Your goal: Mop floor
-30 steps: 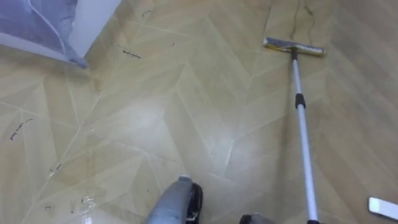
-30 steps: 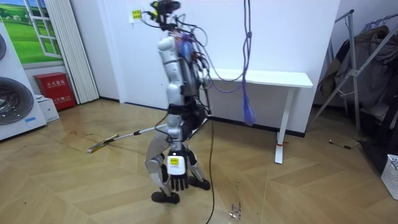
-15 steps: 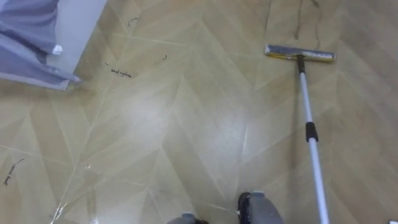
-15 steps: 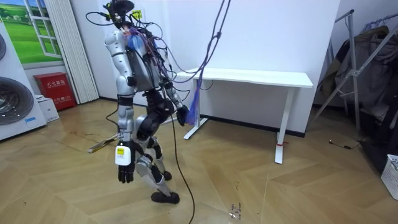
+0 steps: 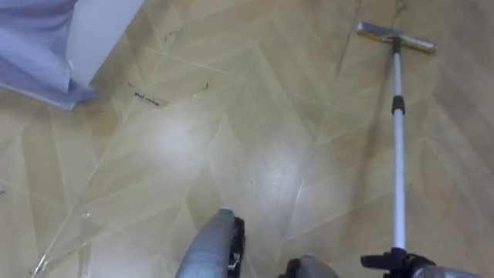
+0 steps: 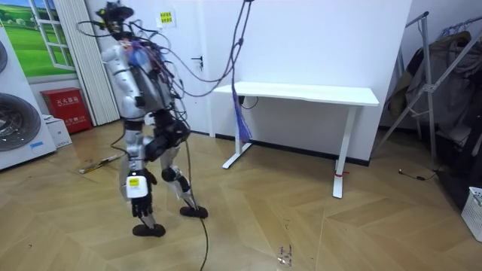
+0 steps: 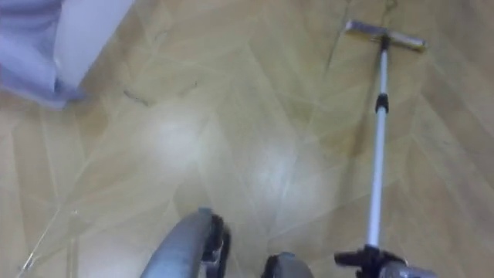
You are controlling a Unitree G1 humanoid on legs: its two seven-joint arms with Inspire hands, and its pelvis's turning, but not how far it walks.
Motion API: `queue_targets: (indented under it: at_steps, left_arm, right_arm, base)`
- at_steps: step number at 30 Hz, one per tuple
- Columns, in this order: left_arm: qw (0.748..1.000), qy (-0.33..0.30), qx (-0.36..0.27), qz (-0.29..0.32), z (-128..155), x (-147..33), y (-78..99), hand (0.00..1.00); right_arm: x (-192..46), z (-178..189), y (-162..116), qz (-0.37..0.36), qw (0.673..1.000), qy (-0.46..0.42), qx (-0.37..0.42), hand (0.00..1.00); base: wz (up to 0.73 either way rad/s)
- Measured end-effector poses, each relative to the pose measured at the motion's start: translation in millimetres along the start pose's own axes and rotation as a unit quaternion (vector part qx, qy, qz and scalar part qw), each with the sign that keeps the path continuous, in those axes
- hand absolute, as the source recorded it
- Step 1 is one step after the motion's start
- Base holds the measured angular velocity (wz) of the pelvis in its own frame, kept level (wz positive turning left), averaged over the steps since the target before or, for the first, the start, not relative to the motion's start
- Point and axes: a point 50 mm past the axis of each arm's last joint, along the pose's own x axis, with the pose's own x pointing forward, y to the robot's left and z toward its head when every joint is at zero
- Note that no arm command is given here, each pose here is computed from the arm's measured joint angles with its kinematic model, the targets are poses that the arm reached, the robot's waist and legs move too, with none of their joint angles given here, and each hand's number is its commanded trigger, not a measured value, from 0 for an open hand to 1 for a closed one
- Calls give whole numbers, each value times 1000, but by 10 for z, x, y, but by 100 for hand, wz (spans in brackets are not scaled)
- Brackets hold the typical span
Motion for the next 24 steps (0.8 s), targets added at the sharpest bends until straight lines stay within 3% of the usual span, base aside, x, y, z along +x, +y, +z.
queue_targets:
  at_steps: [7,13,17,20,24]
  left_arm:
    - [999,-31,19,-16,146,-11,-128,0]
    - [999,-40,9,-15,185,-21,-183,0]
    - [999,-22,-33,-22,138,-22,-219,0]
    - [997,1,-82,-13,89,-9,-149,0]
    - [994,17,-106,23,26,0,24,0]
  right_arm:
    - [-82,-1090,-549,-73,988,136,-6,100]
    - [-90,-1424,-316,-63,982,176,-22,100]
    - [-85,-1398,-288,-66,980,187,-34,100]
    - [-37,-1068,-259,-73,983,164,-42,100]
    - [-10,-177,-155,-69,995,58,-44,100]
  base:
    - [23]
    - [-8]
    - [-12]
    - [-29]
    - [-18]
